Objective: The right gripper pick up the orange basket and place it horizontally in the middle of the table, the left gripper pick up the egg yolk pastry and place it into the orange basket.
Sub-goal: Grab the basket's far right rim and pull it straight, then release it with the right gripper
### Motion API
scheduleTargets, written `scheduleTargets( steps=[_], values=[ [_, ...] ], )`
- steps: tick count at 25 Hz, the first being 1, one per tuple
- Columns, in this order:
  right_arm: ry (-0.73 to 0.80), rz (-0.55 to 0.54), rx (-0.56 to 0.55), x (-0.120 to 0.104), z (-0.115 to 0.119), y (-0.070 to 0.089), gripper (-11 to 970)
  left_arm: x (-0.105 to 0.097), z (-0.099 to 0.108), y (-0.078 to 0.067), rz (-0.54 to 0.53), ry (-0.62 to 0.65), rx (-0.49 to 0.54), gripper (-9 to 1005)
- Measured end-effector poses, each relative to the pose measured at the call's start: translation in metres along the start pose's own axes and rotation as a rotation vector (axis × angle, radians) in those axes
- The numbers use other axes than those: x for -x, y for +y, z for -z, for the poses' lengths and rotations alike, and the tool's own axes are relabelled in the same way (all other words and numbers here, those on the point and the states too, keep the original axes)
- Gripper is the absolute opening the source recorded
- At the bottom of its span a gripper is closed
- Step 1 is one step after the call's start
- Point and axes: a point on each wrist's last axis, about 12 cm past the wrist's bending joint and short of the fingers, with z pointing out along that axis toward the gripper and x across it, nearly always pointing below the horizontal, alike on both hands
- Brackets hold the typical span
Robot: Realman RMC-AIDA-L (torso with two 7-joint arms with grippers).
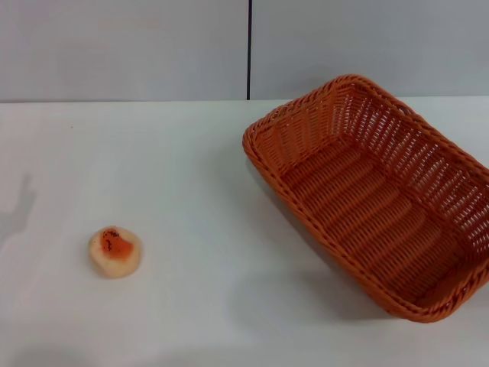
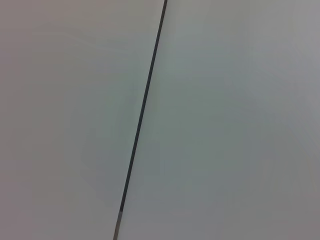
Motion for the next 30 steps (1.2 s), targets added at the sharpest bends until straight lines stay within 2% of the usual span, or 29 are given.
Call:
scheduleTargets(
  steps=[4,8,14,20,25,30],
  values=[
    [0.242,-0.128,0.065,0.014,-0.019,-0.017,809,0.0,-0.001,0.001,-0.004,0.0,-0.001,769],
    [0.485,-0.192,0.11,0.027,-0.043,-0.021,809,0.0,-0.002,0.002,-0.007,0.002,0.0,768],
    [0.802,-0.23,0.196,0.064,-0.08,-0.013,809,0.0,-0.003,0.003,-0.009,0.011,0.003,766],
    [1.128,-0.21,0.191,0.092,-0.111,-0.003,809,-0.001,0.0,0.004,-0.01,0.016,0.013,765],
    [1.29,-0.185,0.202,0.096,-0.13,0.008,809,0.0,0.003,0.006,-0.013,0.017,0.025,764],
    [1.371,-0.171,0.245,0.08,-0.14,0.019,810,0.0,0.003,0.007,-0.019,0.017,0.028,763]
  ],
)
